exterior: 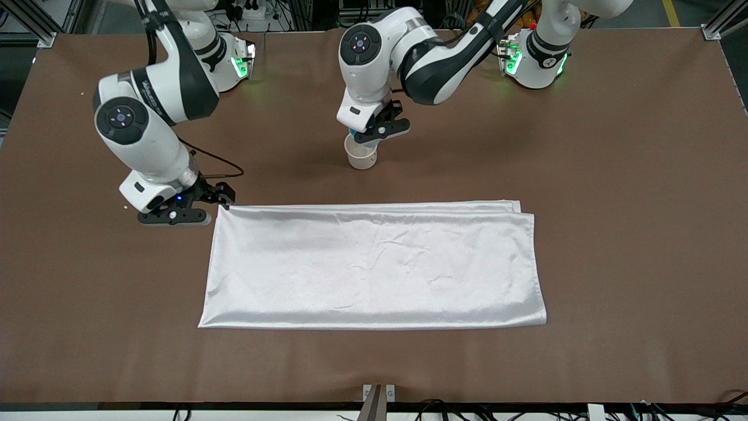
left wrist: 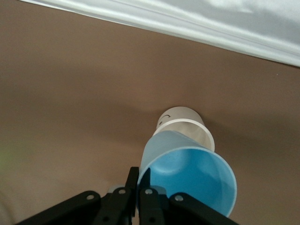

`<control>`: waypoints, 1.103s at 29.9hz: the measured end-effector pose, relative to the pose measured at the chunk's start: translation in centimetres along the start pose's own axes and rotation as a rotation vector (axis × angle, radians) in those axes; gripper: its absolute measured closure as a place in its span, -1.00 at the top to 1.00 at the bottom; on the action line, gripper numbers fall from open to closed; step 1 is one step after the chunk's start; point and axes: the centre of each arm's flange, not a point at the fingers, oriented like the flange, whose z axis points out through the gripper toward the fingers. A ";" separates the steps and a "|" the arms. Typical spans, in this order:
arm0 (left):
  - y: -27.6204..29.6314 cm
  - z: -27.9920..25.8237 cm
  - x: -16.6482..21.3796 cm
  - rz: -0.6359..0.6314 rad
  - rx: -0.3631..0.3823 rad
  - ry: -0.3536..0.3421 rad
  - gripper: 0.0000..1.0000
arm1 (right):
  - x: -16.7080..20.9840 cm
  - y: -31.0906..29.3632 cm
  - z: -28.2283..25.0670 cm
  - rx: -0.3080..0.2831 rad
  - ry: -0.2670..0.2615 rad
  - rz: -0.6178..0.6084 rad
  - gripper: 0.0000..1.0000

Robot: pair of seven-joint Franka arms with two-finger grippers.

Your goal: Place blue cup into white mug on table

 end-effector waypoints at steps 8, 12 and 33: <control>2.1 4.3 -1.5 -0.018 0.000 -0.020 -0.92 | 0.3 1.9 -5.4 0.045 -0.050 -0.040 1.00; 2.3 4.7 -1.6 -0.017 -0.003 -0.021 -0.92 | 0.2 3.2 -7.1 0.050 -0.046 -0.060 1.00; 3.1 4.8 -0.2 -0.029 -0.027 -0.010 0.02 | -1.7 7.9 -14.8 0.088 0.011 -0.089 1.00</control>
